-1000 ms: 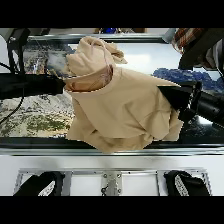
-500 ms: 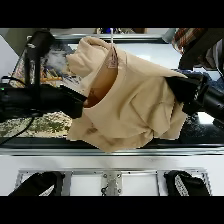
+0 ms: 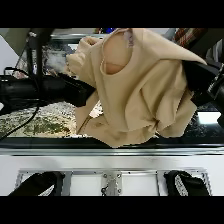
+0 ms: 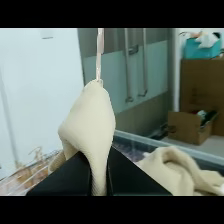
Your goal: Fold the clothes and pants, and hang the long-sleeved shirts on hangers.
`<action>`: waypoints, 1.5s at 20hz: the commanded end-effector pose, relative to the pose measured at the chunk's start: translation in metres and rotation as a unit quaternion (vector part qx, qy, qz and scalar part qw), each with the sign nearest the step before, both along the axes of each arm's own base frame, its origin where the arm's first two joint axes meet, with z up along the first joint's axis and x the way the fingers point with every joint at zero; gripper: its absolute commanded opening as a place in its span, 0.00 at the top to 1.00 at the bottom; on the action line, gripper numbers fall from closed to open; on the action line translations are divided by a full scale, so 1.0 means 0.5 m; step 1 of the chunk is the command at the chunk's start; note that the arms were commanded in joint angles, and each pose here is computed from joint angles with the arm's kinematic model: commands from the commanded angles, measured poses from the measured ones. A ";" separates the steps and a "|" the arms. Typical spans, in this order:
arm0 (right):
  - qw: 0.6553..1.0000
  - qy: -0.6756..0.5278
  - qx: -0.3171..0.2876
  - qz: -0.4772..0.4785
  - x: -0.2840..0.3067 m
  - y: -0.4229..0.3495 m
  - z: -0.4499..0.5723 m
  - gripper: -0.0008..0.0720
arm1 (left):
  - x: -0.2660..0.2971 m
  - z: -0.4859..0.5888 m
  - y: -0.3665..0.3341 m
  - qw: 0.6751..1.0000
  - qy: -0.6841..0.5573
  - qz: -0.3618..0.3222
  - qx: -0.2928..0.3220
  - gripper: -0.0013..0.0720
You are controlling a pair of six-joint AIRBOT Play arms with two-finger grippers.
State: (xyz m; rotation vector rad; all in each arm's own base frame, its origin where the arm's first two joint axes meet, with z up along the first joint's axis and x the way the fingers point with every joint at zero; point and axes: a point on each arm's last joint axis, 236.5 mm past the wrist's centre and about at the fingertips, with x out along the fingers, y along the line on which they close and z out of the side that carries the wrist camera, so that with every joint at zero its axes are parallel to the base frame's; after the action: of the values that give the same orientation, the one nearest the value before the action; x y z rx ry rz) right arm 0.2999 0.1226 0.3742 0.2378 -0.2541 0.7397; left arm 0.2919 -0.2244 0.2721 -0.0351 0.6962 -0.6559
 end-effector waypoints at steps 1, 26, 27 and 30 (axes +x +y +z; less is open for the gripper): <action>0.991 -0.042 -0.017 -0.124 0.031 -0.082 0.031 0.97 | 0.018 0.029 0.039 0.999 -0.028 0.033 -0.019 0.90; 0.576 -0.128 -0.073 -0.804 -0.280 -0.796 0.342 0.97 | 0.082 -0.111 0.051 0.998 0.025 0.053 0.021 0.95; 0.572 -0.135 -0.073 -0.806 -0.280 -0.803 0.362 0.96 | 0.085 -0.117 0.050 0.998 0.028 0.053 0.022 0.95; 0.558 -0.145 -0.074 -0.814 -0.285 -0.830 0.395 0.96 | 0.091 -0.129 0.047 0.998 0.034 0.053 0.026 0.95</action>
State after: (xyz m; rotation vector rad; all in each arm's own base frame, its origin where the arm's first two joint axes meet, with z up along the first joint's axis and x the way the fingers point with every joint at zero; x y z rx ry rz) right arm 0.1628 -0.2800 0.5524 -0.3176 -0.5522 -1.0862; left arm 0.3339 -0.1999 0.2144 -0.0483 0.7550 -0.5412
